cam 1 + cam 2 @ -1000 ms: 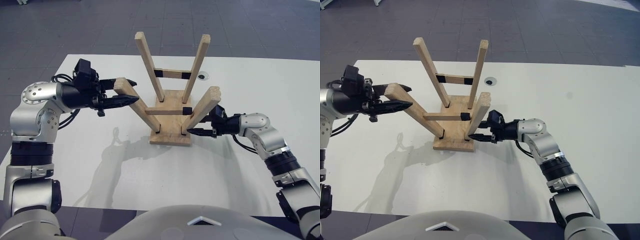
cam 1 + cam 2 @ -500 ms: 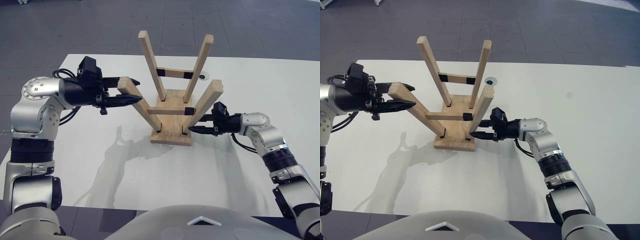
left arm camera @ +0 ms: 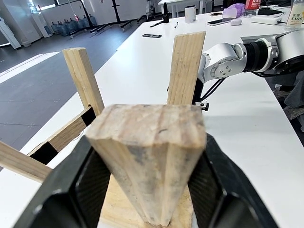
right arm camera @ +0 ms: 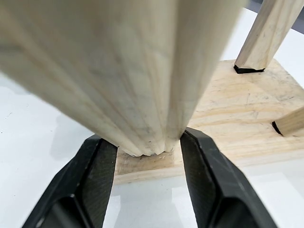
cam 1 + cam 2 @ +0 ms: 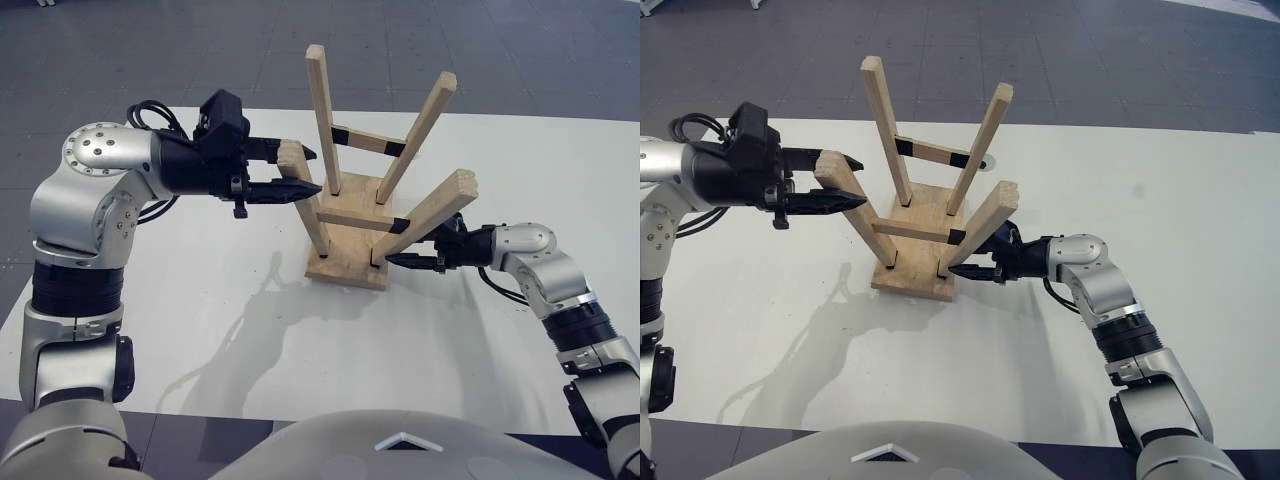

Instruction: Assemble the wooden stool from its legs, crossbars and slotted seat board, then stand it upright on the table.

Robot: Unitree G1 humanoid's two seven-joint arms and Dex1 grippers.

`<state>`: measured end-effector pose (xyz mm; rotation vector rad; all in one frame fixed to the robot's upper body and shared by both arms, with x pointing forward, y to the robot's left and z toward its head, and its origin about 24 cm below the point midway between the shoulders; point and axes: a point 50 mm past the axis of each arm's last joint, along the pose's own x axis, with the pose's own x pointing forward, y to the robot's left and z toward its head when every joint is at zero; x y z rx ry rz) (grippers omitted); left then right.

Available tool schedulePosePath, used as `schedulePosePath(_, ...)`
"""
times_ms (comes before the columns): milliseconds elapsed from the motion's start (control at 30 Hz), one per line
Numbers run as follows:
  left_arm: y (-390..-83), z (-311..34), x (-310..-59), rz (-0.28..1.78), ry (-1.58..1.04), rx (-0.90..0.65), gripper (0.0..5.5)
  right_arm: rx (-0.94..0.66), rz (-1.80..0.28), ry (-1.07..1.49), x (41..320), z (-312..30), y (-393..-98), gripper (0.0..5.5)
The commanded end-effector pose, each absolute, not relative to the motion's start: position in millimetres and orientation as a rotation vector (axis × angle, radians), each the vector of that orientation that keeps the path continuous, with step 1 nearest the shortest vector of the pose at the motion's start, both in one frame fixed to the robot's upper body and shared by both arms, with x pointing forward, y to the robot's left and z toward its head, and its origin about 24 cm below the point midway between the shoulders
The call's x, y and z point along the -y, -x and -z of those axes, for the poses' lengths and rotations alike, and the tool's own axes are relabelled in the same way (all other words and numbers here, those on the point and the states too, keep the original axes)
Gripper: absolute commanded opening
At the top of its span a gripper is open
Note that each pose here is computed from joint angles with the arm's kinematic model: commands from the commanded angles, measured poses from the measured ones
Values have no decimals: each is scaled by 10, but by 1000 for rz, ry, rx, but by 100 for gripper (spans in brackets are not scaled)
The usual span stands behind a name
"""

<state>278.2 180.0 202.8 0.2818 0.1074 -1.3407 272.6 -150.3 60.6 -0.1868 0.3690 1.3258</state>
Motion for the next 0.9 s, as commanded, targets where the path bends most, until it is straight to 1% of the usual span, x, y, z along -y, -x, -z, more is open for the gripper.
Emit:
schedulePosePath(33, -2812, -2110, -1706, 1267, -303, -69, 214, -802, -1246, 256, 1677, -9, -2469, 202)
schedulePosePath(133, -2787, -2055, -1718, 1230, -284, -72, 214, -840, -1243, 338, 1742, -39, -2524, 202)
schedulePosePath(233, -2710, -1914, -1746, 1214, -243, -116, 214, -849, -1253, 420, 1814, -162, -2638, 202)
schedulePosePath(333, -2627, -1775, -1766, 1218, -207, -159, 214, -843, -1247, 440, 1856, -244, -2725, 202)
schedulePosePath(367, -2598, -1723, -1779, 1219, -194, -181, 250, -839, -1243, 442, 1864, -254, -2746, 202)
schedulePosePath(433, -2554, -1656, -1784, 1227, -179, -209, 286, -839, -1238, 440, 1883, -254, -2745, 202)
schedulePosePath(500, -2537, -1678, -1776, 1233, -170, -207, 312, -844, -1242, 435, 1879, -225, -2726, 202)
schedulePosePath(567, -2549, -1750, -1778, 1229, -177, -184, 369, -846, -1247, 432, 1868, -198, -2712, 202)
schedulePosePath(667, -2553, -1873, -1823, 1253, -203, -176, 372, -845, -1240, 421, 1869, -164, -2683, 202)
schedulePosePath(800, -2537, -1817, -2094, 1230, -346, -288, 372, -836, -1241, 412, 1842, -151, -2678, 202)
schedulePosePath(900, -2474, -1865, -2221, 1232, -292, -307, 372, -831, -1243, 408, 1832, -144, -2668, 202)
